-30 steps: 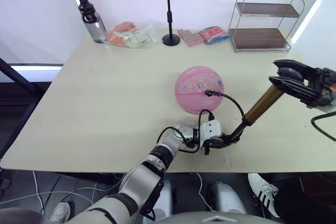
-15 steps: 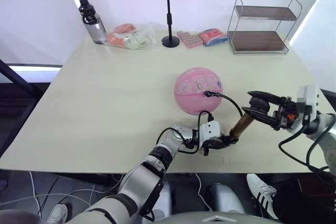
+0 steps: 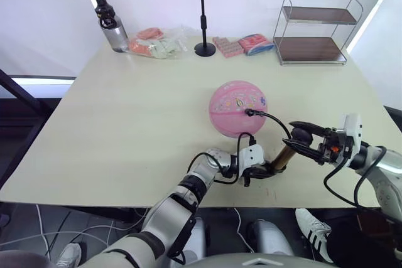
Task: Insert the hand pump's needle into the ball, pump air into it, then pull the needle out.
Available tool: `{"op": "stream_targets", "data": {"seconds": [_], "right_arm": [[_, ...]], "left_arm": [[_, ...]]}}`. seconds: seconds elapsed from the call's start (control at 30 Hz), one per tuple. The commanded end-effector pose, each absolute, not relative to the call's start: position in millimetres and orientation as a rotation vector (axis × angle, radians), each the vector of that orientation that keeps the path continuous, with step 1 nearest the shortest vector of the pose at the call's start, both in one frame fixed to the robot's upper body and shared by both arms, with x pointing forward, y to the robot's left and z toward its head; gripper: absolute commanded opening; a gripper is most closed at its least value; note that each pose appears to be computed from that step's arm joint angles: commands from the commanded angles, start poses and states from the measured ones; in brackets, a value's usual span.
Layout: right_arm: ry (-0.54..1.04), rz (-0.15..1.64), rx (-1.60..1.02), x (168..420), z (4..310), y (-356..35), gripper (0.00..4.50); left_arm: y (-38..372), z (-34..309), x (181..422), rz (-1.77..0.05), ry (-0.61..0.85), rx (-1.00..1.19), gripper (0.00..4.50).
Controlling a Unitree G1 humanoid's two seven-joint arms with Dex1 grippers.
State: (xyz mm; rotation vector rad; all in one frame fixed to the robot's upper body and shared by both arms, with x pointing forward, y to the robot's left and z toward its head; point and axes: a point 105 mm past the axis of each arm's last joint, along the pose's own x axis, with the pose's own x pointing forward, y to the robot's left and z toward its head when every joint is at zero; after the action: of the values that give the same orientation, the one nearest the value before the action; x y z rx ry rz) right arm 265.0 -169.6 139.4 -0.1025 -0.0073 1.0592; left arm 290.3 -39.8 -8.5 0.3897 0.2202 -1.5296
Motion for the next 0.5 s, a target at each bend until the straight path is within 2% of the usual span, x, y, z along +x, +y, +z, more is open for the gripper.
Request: {"op": "stream_targets", "data": {"seconds": [0.03,0.2,0.5], "right_arm": [[-0.026,1.130,-0.071,260,158,-168,2.05],[-0.173,1.119,-0.050,263,215,-176,2.05],[-0.248,1.126,-0.118,256,275,-187,2.05]], "left_arm": [[-18,-42,280,-1.508,0.398,0.407,1.00],[-17,-42,281,-1.508,0.399,0.406,1.00],[-18,-41,281,-1.512,0.397,0.409,1.00]]}}
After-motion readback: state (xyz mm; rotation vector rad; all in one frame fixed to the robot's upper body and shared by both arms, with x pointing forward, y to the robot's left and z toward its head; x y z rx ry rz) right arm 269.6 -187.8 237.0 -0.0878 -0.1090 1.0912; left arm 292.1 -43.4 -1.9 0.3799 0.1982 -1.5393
